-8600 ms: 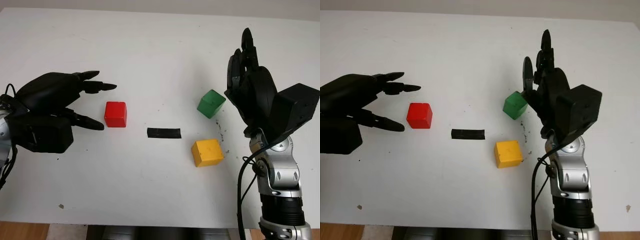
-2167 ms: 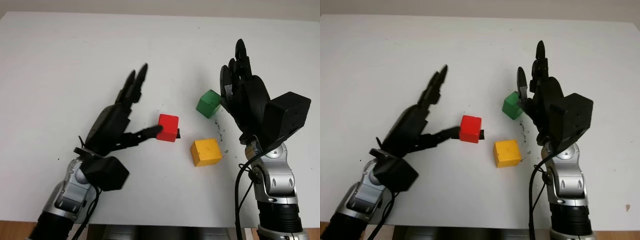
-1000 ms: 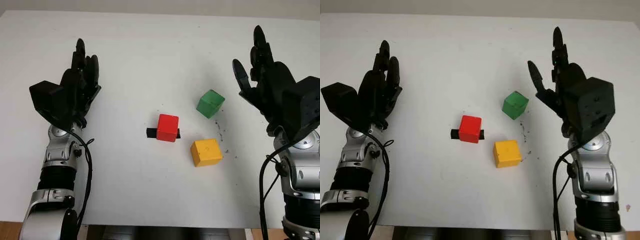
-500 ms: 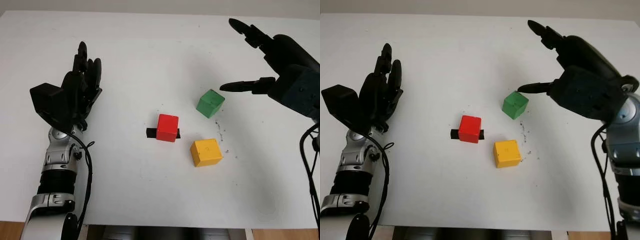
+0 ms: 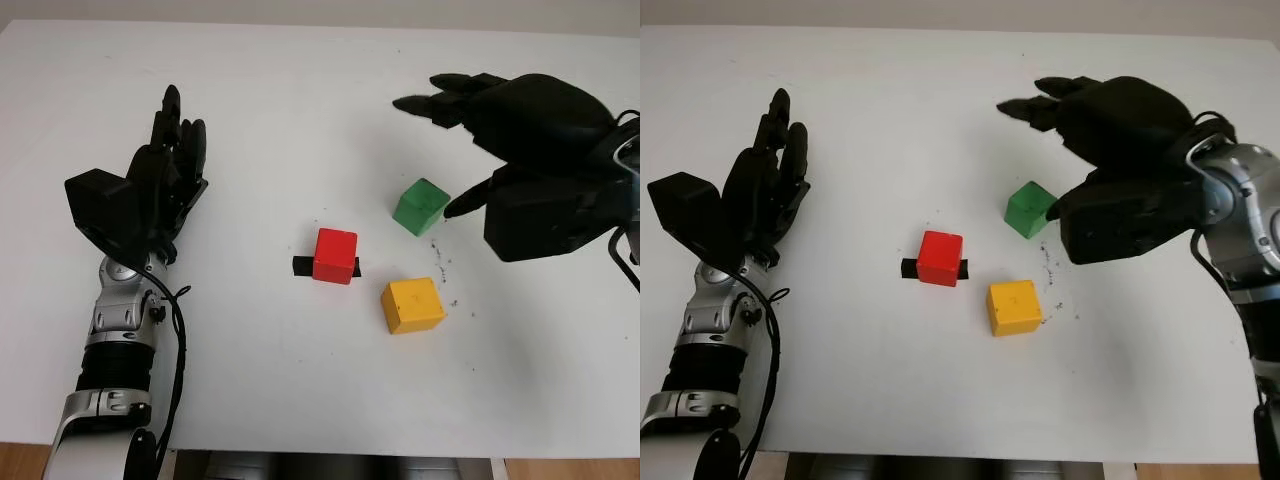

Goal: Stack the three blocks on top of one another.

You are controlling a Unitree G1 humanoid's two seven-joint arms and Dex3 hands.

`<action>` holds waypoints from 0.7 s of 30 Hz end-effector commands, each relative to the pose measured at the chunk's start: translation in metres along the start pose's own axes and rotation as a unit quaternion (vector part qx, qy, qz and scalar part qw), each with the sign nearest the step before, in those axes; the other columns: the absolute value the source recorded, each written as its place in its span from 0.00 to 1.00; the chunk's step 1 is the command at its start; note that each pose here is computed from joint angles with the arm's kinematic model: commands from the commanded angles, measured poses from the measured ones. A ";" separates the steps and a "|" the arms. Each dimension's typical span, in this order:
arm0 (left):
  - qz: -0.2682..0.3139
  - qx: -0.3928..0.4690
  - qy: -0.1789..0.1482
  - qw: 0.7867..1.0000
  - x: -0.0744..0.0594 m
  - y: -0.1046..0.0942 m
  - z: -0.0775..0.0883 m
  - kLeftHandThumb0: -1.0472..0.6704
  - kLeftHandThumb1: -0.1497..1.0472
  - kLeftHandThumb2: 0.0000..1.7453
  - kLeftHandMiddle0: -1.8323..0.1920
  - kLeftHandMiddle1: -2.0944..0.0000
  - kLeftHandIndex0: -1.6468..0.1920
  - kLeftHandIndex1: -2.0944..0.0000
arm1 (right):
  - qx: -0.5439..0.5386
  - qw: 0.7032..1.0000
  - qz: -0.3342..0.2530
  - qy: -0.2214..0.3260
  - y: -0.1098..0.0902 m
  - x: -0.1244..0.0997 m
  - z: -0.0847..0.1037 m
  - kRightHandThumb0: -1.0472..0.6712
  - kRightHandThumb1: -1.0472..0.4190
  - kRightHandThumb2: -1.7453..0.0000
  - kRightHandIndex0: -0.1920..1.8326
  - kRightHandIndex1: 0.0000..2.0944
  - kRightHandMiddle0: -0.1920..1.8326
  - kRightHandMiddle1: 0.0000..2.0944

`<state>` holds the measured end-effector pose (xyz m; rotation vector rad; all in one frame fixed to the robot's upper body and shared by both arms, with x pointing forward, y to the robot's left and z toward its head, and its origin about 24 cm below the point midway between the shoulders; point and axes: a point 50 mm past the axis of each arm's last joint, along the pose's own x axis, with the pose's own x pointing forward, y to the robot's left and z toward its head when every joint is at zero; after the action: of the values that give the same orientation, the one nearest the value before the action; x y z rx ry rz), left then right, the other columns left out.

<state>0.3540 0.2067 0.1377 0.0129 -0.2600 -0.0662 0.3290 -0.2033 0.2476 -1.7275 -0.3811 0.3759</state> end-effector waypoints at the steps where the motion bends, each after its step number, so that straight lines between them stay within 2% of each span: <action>1: -0.001 0.006 -0.005 1.000 -0.001 0.001 0.000 0.16 1.00 0.32 0.98 0.97 0.97 0.97 | -0.026 1.000 -0.001 -0.003 -0.005 0.000 -0.001 0.28 0.18 0.97 0.16 0.04 0.20 0.07; 11: 0.002 0.013 -0.005 1.000 0.000 0.000 0.001 0.16 1.00 0.32 0.98 0.97 0.98 0.97 | -0.037 0.999 0.015 -0.020 0.004 0.003 -0.005 0.28 0.17 0.97 0.16 0.04 0.21 0.06; 15: 0.003 0.017 -0.005 1.000 -0.001 0.000 0.001 0.15 1.00 0.32 0.98 0.97 0.98 0.97 | -0.014 0.999 0.002 -0.029 -0.008 -0.007 0.001 0.27 0.16 0.96 0.16 0.03 0.21 0.05; 18: 0.003 0.017 -0.004 1.000 -0.001 0.001 0.001 0.16 1.00 0.33 0.98 0.97 0.98 0.98 | -0.028 0.998 -0.016 -0.054 -0.020 -0.022 0.012 0.26 0.14 0.96 0.15 0.03 0.21 0.04; 21: 0.003 0.017 -0.006 1.000 -0.001 0.001 0.001 0.16 1.00 0.33 0.98 0.97 0.97 0.97 | -0.034 0.996 -0.022 -0.079 -0.023 -0.035 0.023 0.28 0.14 0.97 0.15 0.03 0.21 0.04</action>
<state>0.3541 0.2068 0.1372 0.0305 -0.2606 -0.0551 0.2946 -0.1935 0.2672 -1.7447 -0.5401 0.4604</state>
